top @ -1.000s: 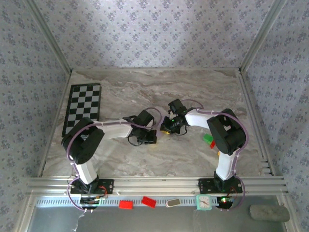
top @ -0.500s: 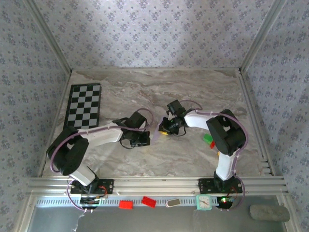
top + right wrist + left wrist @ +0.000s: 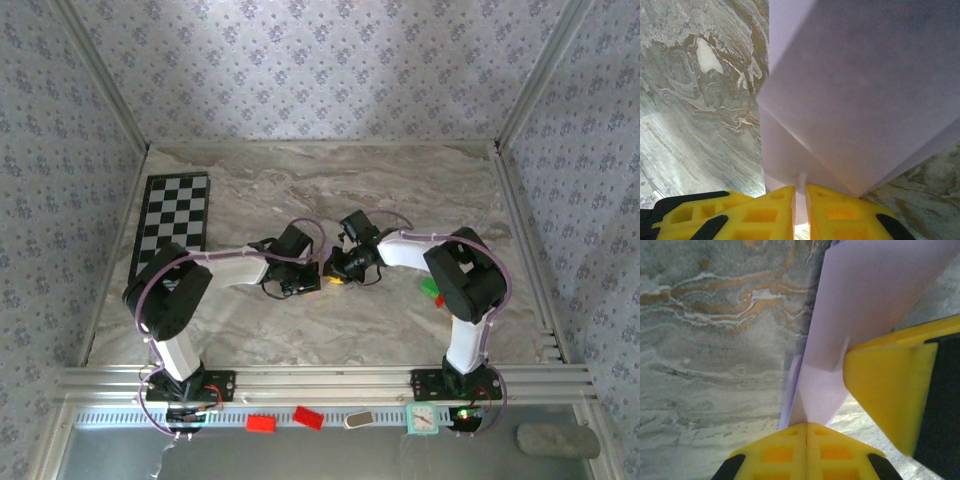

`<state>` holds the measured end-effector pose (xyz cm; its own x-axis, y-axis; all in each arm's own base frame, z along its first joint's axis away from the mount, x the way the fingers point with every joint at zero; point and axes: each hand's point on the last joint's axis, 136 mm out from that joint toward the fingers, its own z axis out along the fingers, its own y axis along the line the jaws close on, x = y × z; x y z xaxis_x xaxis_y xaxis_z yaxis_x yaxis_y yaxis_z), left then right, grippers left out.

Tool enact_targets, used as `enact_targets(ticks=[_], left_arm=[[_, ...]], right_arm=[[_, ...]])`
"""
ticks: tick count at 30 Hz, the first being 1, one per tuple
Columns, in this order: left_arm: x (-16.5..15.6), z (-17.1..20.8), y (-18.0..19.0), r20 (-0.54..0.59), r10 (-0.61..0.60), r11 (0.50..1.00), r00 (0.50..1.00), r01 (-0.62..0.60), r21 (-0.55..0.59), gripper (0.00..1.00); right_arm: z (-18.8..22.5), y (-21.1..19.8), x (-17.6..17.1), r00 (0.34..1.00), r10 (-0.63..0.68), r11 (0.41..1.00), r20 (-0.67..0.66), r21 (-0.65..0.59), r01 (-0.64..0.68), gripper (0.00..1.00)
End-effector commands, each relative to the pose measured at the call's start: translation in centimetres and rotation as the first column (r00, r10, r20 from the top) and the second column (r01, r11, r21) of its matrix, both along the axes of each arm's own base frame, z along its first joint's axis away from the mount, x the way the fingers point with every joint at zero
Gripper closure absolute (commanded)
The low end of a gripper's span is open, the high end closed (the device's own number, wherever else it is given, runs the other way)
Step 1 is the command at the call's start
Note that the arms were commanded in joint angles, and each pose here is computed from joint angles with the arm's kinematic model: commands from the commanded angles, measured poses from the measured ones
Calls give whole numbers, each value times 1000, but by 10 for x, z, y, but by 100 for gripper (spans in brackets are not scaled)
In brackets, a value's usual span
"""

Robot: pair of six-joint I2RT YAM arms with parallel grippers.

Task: Fold a paper plane with a square sheet of paper (pick it up from the middle)
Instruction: Fold the wing for the fifth time at the center of the table.

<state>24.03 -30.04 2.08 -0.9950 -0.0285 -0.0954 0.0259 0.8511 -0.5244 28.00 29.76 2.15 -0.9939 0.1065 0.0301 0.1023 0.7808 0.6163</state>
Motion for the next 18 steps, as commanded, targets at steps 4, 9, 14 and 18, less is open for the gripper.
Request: enact_targets(ticks=[4, 9, 14, 18], left_arm=[[-13, -22, 19, -54, 34, 994, 998, -28, 103, 100], [-19, -26, 26, -68, 36, 992, 997, -28, 122, 100], [-18, -23, 24, -61, 27, 993, 998, -20, 117, 100], [-18, -23, 24, -63, 26, 993, 998, -18, 118, 100]], right_arm=[[13, -6, 5, 999, 10, 1000, 40, 26, -11, 83], [23, -13, 22, 987, 64, 998, 145, -24, -61, 82], [21, -14, 32, 979, 109, 994, 170, -39, -104, 82], [16, -18, 38, 973, 141, 988, 182, -81, -128, 82]])
